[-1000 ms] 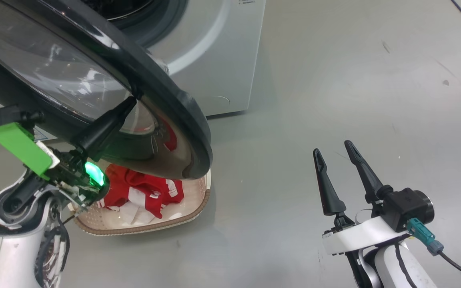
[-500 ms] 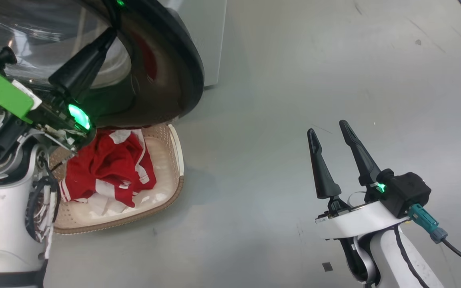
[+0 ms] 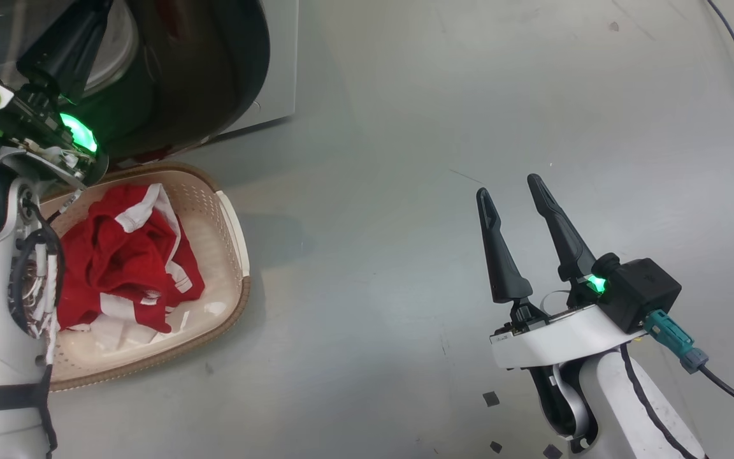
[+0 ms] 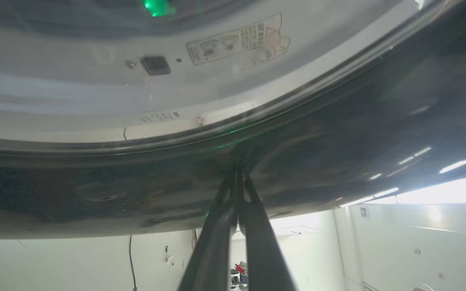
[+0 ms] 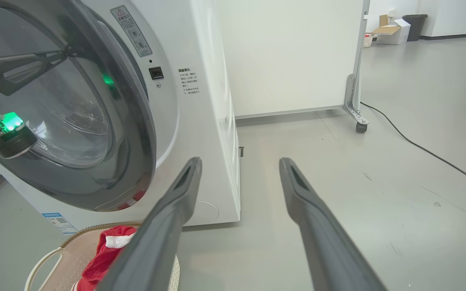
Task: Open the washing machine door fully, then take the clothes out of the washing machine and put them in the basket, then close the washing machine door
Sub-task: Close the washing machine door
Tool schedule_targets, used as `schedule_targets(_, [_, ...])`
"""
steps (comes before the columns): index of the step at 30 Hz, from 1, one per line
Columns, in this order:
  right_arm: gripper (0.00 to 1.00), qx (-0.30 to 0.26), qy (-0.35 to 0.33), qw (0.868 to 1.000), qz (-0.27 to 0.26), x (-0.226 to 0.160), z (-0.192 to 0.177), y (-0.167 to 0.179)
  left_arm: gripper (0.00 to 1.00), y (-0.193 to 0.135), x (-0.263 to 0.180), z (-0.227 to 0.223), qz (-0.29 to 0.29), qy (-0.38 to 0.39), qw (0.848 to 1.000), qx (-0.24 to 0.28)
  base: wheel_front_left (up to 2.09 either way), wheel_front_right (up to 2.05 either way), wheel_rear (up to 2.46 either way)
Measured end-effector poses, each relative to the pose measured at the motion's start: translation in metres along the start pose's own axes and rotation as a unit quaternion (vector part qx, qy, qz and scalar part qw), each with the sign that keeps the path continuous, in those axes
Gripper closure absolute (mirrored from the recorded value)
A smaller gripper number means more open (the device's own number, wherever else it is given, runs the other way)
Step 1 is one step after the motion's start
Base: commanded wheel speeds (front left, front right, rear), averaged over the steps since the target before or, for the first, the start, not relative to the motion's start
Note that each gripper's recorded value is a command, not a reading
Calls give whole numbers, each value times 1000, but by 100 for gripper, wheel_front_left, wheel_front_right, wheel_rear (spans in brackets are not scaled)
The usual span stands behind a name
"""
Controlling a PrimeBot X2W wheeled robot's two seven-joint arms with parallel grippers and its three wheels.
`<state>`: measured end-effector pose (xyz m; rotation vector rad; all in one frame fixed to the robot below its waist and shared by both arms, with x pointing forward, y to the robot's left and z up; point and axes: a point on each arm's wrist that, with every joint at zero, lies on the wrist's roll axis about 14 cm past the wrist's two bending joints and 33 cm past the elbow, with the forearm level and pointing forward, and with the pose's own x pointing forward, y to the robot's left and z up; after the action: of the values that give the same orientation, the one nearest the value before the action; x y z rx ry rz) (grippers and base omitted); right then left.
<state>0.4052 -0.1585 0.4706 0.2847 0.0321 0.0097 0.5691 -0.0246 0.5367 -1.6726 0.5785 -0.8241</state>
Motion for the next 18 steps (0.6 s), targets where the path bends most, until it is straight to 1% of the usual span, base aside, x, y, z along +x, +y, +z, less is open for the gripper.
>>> schedule_targets(9, [0, -6, 1, 1000, -26, -4, 1, -15, 100, 10, 19, 1, -2, -5, 1000, -19, 0, 0, 0])
schedule_targets(14, [0, -10, -2, 999, -39, -3, 3, -21, 100, 13, 20, -2, -2, -3, 1000, -24, 0, 0, 0])
schedule_targets(18, [0, -11, -4, 999, -36, 0, 3, -19, 100, 8, 16, -4, -9, -4, 1000, -28, 0, 0, 0])
